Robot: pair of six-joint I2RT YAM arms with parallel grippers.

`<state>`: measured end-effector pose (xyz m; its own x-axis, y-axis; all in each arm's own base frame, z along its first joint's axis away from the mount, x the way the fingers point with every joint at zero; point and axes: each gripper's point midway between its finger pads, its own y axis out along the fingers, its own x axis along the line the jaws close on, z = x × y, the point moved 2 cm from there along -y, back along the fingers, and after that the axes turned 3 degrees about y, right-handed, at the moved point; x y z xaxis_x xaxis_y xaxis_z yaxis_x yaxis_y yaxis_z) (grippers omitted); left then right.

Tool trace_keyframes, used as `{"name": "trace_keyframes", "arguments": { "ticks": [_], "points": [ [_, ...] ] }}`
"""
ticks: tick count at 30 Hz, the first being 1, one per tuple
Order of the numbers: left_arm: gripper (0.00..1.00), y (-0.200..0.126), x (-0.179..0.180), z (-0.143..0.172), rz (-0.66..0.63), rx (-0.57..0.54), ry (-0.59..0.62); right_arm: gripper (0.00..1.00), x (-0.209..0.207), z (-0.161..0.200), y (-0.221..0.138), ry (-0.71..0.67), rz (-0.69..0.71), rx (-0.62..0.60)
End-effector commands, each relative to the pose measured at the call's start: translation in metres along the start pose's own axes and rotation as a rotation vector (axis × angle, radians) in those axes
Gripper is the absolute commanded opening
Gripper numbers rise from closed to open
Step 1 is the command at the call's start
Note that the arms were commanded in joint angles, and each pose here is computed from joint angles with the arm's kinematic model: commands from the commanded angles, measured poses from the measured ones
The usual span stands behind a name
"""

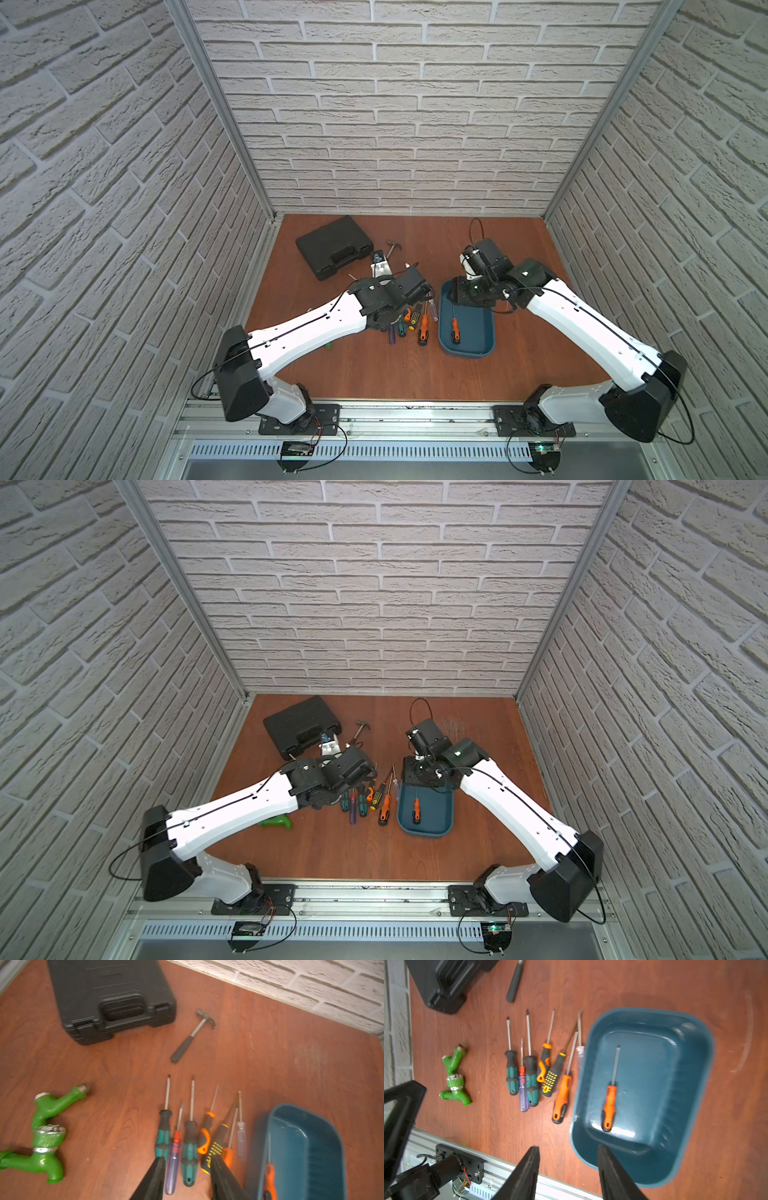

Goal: Put the screwdriver on the desktop into the storage box
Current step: Pick up the screwdriver from the center of the board.

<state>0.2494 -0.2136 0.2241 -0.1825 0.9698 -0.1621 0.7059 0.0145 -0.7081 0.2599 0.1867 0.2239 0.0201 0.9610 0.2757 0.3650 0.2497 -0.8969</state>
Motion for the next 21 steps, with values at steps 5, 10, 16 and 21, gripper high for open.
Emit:
{"name": "trace_keyframes", "arguments": {
  "ticks": [5, 10, 16, 21],
  "points": [
    [0.4, 0.006, 0.103, -0.005, -0.044, -0.024, -0.219, 0.46, 0.09, 0.004, 0.053, -0.136, -0.01, 0.044],
    [0.4, 0.006, 0.164, -0.007, -0.086, -0.038, -0.28, 0.44, 0.135, 0.021, 0.101, -0.109, -0.039, 0.1],
    [0.42, 0.01, 0.195, 0.008, -0.059, 0.026, -0.375, 0.48, 0.157, 0.017, 0.153, -0.122, 0.036, 0.143],
    [0.46, 0.014, 0.202, 0.01, -0.049, 0.053, -0.374, 0.48, 0.15, 0.009, 0.174, -0.138, 0.143, 0.117]
  ]
}}
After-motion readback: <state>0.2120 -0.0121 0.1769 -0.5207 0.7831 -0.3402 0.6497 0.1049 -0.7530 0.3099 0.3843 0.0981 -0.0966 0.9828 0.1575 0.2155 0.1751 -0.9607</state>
